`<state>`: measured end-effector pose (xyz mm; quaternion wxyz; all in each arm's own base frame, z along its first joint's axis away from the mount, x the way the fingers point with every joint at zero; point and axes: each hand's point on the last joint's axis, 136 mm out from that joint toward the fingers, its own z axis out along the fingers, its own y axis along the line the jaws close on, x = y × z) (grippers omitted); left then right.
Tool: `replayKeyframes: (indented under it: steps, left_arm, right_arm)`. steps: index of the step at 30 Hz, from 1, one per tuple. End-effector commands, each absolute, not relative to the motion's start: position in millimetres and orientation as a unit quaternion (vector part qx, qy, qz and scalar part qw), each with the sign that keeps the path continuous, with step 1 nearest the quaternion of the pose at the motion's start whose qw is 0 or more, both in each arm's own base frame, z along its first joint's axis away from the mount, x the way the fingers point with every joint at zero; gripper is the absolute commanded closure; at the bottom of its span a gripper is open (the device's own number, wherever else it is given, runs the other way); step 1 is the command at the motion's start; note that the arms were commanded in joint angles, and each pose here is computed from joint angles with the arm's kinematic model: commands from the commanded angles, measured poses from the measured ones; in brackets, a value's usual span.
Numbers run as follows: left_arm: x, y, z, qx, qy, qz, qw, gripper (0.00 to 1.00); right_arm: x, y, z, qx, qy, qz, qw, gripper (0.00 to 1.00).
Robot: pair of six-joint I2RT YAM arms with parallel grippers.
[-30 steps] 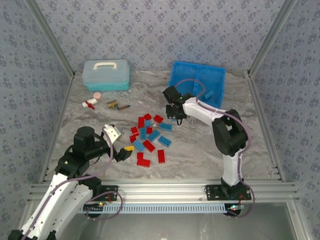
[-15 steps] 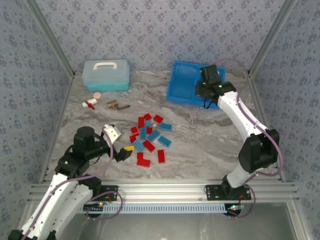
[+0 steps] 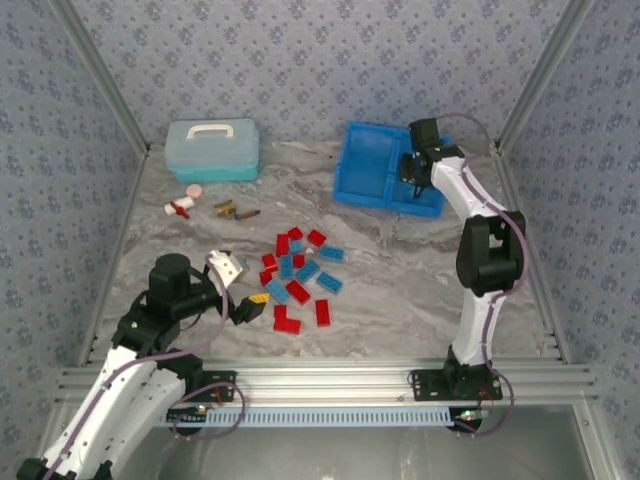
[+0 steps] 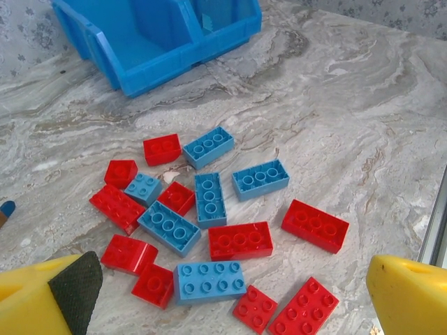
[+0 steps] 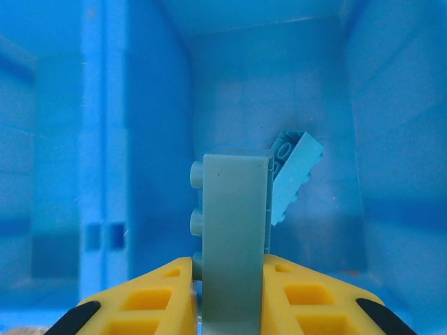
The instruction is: Sort the legos into containers by color
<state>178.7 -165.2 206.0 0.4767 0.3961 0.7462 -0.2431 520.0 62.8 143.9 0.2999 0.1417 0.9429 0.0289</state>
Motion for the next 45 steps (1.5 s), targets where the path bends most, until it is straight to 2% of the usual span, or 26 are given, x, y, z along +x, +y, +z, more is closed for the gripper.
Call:
replayKeyframes:
  steps: [1, 6, 10, 12, 18, 24, 29, 33, 36, 40, 45]
  left_arm:
    - [178.5, -167.2, 212.6, 0.406, 0.731, -0.240, 0.493, 0.01]
    - [179.2, -166.5, 211.2, 0.407, 0.732, -0.237, 0.492, 0.01]
    - [179.9, -166.2, 209.4, 0.407, 0.734, -0.235, 0.491, 0.01]
    - [180.0, -166.1, 209.5, 0.407, 0.734, -0.234, 0.490, 0.01]
    - [181.0, -164.6, 210.4, 0.403, 0.736, -0.231, 0.493, 0.01]
    - [183.7, -165.5, 217.3, 0.386, 0.736, -0.240, 0.501, 0.01]
    - [179.1, -171.9, 247.2, 0.382, 0.713, -0.270, 0.522, 0.01]
    - [176.8, -177.7, 267.5, 0.395, 0.691, -0.282, 0.535, 0.01]
    - [169.8, -189.8, 275.2, 0.415, 0.668, -0.319, 0.529, 0.01]
    - [168.7, -196.6, 249.5, 0.428, 0.682, -0.331, 0.492, 0.01]
    - [154.6, -190.2, 220.3, 0.454, 0.715, -0.301, 0.439, 0.01]
  right_arm:
    - [530.9, 54.4, 141.2, 0.142, 0.945, 0.030, 0.293, 0.74]
    - [536.0, 55.6, 118.8, 0.141, 0.952, 0.030, 0.271, 0.72]
    - [536.9, 56.6, 113.2, 0.143, 0.953, 0.037, 0.264, 0.64]
    - [537.6, 55.7, 117.7, 0.142, 0.953, 0.034, 0.267, 0.59]
    - [535.7, 55.2, 150.9, 0.135, 0.947, 0.039, 0.287, 0.56]
    - [505.8, 74.3, 188.0, 0.123, 0.939, 0.070, 0.312, 0.56]
    - [451.1, 114.3, 205.6, 0.085, 0.936, 0.098, 0.328, 0.54]
    - [405.5, 172.5, 205.7, -0.024, 0.931, 0.122, 0.344, 0.46]
    - [377.9, 215.9, 191.7, -0.153, 0.923, 0.114, 0.335, 0.40]
    - [354.2, 258.0, 156.3, -0.317, 0.900, 0.086, 0.286, 0.36]
    - [344.9, 271.0, 124.3, -0.435, 0.868, 0.073, 0.230, 0.33]
